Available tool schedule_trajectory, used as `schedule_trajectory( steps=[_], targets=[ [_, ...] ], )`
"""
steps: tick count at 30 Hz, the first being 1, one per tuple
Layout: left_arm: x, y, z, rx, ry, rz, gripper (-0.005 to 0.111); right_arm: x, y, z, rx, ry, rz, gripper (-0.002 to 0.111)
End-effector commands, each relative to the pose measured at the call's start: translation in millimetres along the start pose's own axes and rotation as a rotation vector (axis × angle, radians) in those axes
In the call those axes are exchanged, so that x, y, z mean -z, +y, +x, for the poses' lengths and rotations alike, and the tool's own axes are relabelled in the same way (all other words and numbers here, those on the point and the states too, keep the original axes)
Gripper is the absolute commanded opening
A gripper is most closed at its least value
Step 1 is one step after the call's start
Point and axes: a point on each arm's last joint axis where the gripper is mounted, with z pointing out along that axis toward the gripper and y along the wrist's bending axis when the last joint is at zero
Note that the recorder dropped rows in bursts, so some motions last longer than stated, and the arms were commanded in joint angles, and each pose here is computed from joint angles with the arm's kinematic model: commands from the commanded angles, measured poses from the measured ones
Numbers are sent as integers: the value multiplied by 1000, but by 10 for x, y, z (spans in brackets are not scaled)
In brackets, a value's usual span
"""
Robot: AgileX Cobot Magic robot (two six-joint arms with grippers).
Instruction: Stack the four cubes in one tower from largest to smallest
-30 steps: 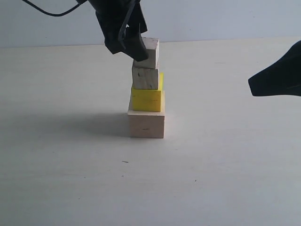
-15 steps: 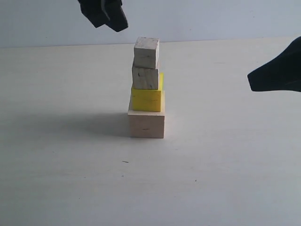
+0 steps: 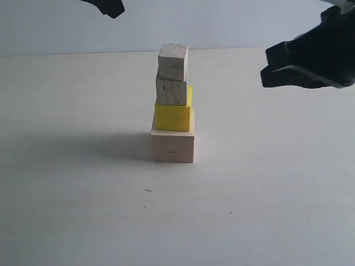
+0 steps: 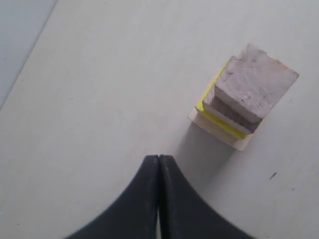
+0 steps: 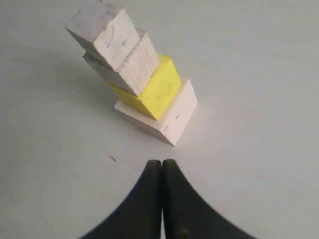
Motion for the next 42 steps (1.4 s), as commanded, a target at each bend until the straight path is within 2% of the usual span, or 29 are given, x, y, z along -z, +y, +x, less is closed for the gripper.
schedule_trajectory(
  steps=[1, 5, 9, 21, 31, 42],
  targets=[
    [129, 37, 2, 83, -82, 49, 0, -263, -79, -108, -17, 23, 4, 0],
    [27, 79, 117, 146, -73, 105, 0, -499, -169, -155, -37, 61, 21, 0],
    [-242, 50, 334, 197, 0, 170, 0, -712, -257, -132, -53, 101, 38, 0],
    [-890, -251, 810, 299, 104, 292, 0, -1411, -555, 58, -140, 228, 93, 0],
    [-1043, -395, 1001, 338, 119, 321, 0, -1648, -589, -115, -144, 234, 47, 0],
    [-1052, -409, 1005, 349, 115, 329, 0, -1673, -568, -312, -157, 187, -13, 0]
  ],
)
